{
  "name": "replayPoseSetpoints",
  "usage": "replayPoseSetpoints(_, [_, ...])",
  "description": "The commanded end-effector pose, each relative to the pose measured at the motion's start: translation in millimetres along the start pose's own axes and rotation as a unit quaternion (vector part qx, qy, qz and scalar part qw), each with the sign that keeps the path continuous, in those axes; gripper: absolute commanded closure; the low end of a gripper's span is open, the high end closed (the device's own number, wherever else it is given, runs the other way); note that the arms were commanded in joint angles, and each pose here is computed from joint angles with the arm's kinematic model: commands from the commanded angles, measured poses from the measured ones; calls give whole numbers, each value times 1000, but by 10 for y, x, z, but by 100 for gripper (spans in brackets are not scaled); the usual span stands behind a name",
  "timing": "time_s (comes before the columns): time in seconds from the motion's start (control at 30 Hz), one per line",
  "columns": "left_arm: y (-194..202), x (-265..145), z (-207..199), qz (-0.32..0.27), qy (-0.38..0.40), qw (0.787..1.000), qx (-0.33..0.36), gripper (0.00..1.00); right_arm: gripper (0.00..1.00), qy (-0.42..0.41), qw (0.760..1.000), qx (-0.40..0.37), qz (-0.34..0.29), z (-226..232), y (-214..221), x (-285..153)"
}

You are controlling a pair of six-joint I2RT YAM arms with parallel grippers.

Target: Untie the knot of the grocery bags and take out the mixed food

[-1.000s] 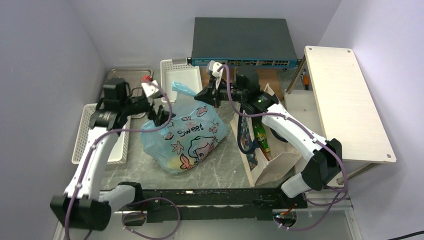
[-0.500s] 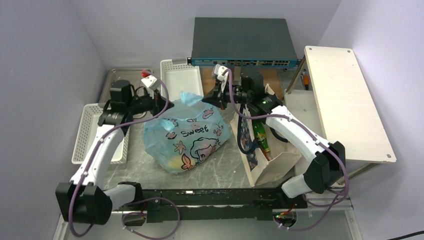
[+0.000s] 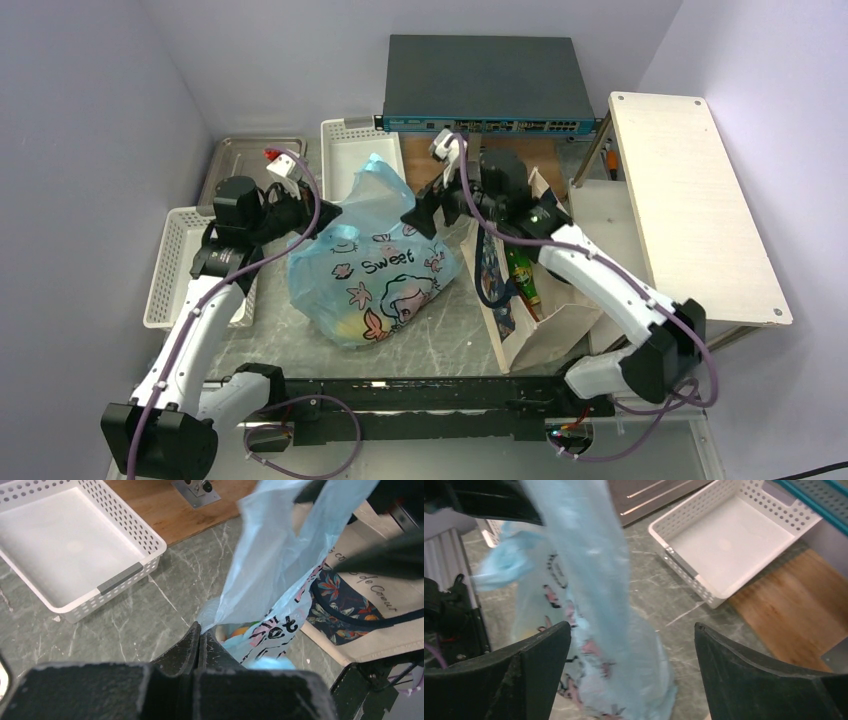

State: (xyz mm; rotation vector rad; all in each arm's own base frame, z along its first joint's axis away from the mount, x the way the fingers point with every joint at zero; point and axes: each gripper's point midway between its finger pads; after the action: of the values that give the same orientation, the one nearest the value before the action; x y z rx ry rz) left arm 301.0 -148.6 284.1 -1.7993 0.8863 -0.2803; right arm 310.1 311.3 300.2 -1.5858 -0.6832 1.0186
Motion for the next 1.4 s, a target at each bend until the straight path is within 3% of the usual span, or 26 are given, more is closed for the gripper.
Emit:
replayPoseSetpoints(0.0, [-122, 32, -22, -25, -5, 1000, -18, 100, 2, 76, 997, 6, -19, 105, -190, -134])
replayPoseSetpoints(0.2, [-115, 55, -164, -22, 24, 999, -1, 100, 2, 189, 982, 18, 15, -262, -80, 164])
replayPoseSetpoints(0.33, [-148, 17, -159, -23, 14, 999, 21, 100, 4, 203, 976, 5, 75, -363, 202, 266])
replayPoseSetpoints(0.57, [-435, -186, 172, -55, -66, 994, 73, 100, 21, 186, 968, -18, 167, -537, 749, -269])
replayPoseSetpoints(0.63, [-489, -204, 337, -55, -84, 993, 63, 100, 32, 184, 965, -20, 185, -649, 868, -483])
replayPoseSetpoints(0.73, [-584, -190, 490, -61, -98, 991, 70, 100, 57, 180, 960, -23, 211, -794, 1067, -720])
replayPoseSetpoints(0.8, [-622, -148, 553, -60, -103, 990, 73, 100, 65, 162, 964, -26, 211, -813, 1099, -772])
replayPoseSetpoints(0.97, [-621, -8, 584, -40, -80, 994, 66, 100, 98, 83, 983, -25, 159, -658, 888, -604])
replayPoseSetpoints(1.0, [-607, 17, 564, -33, -69, 995, 65, 100, 99, 65, 987, -25, 147, -607, 828, -567])
replayPoseSetpoints(1.03, [-595, 42, 542, -25, -56, 996, 70, 100, 94, 46, 989, -21, 136, -552, 771, -532])
replayPoseSetpoints(1.07, [-578, 61, 509, -16, -41, 996, 76, 99, 81, 27, 991, -20, 128, -496, 721, -509])
replayPoseSetpoints(1.1, [-576, 65, 469, -5, -28, 996, 83, 86, 63, 18, 992, -21, 124, -469, 672, -512])
replayPoseSetpoints(1.17, [-591, 18, 331, 24, 0, 995, 94, 52, 44, 9, 993, -24, 114, -427, 567, -556])
replayPoseSetpoints(1.3, [-573, -325, 125, 60, 35, 990, 126, 15, 25, -14, 996, -59, 69, -233, 248, -784])
replayPoseSetpoints(1.37, [-568, -503, -53, 74, 59, 981, 167, 7, 23, -31, 996, -71, 40, -88, 66, -900])
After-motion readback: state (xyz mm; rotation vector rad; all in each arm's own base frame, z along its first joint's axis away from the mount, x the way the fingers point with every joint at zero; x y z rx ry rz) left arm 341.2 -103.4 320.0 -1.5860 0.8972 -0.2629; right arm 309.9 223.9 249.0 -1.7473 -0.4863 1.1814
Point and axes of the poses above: each gripper's point midway between its finger pads, its own x axis out along the fingers, its own z axis along the line the jaws close on, y = z × x, and after that the axes turned 8 degrees about -x, right-handed
